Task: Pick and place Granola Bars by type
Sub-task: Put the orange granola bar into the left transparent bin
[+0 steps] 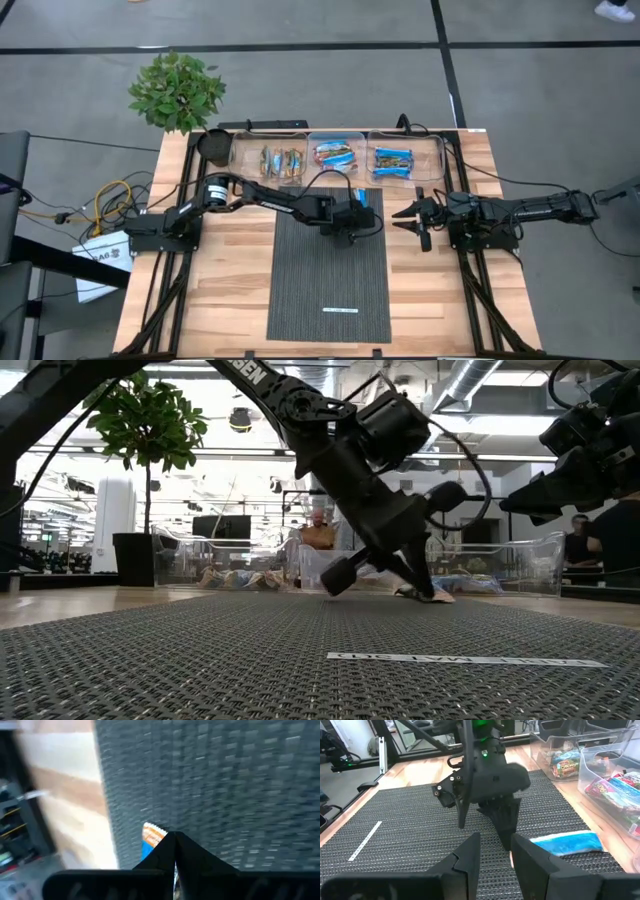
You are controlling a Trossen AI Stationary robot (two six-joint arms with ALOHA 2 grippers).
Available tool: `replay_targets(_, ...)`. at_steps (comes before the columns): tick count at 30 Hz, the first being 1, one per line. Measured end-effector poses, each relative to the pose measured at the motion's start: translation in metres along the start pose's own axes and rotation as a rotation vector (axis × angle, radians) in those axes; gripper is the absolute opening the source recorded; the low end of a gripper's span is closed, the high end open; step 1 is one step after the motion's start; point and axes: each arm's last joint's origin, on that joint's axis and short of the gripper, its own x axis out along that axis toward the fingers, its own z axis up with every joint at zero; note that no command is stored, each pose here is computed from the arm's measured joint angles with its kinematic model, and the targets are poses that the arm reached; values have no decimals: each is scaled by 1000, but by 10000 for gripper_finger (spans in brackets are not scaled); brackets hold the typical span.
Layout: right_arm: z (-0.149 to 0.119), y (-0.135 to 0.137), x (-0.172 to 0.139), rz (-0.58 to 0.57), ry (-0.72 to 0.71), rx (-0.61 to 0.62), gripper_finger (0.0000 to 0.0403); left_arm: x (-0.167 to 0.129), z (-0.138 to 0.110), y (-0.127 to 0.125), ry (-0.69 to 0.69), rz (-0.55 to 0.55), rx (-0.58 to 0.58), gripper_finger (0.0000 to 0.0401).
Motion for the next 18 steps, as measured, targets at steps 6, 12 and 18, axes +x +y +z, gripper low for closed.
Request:
replay_targets(6,0,0,0,0,0,0,102,-2,3,12,78,113,-10,4)
replay_targets(12,0,0,0,0,0,0,102,-21,2,25,64,156,-14,3)
replay_targets(18,0,0,0,0,0,0,102,-25,-2,33,3,235,-59,3)
